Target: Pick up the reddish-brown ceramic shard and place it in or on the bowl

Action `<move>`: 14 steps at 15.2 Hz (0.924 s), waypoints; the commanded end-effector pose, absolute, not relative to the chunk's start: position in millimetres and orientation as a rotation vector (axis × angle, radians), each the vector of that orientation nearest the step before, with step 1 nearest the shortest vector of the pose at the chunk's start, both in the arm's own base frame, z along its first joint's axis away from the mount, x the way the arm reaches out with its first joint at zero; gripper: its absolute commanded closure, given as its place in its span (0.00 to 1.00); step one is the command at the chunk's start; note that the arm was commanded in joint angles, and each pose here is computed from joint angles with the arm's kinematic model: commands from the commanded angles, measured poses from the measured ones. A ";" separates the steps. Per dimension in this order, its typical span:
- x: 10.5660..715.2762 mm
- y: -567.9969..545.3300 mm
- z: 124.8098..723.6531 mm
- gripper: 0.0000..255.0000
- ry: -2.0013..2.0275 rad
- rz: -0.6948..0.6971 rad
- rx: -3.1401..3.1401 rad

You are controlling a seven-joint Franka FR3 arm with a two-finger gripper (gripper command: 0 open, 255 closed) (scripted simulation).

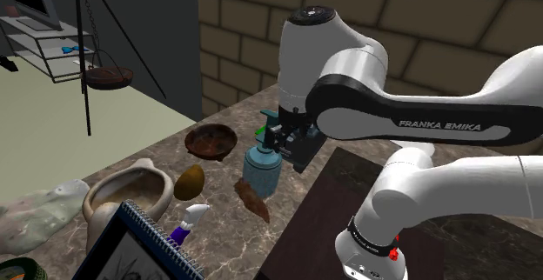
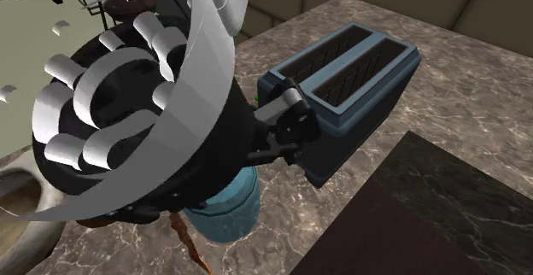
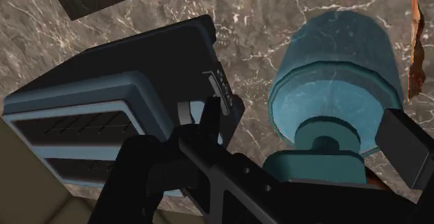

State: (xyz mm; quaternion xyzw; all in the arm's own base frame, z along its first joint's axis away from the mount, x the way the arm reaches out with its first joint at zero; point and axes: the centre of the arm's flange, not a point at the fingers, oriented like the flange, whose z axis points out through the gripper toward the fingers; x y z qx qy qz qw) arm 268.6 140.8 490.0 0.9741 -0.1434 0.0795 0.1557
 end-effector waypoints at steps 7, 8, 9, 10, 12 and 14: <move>276.3 246.7 408.0 0.00 -0.829 0.356 2.517; 280.7 258.6 397.0 0.00 -0.876 0.370 2.480; 285.6 270.2 385.8 0.00 -0.922 0.384 2.441; 286.6 272.3 383.7 0.00 -0.930 0.386 2.434; 287.5 266.5 374.9 0.00 -0.930 0.386 2.434; 288.4 260.8 366.1 0.00 -0.930 0.386 2.434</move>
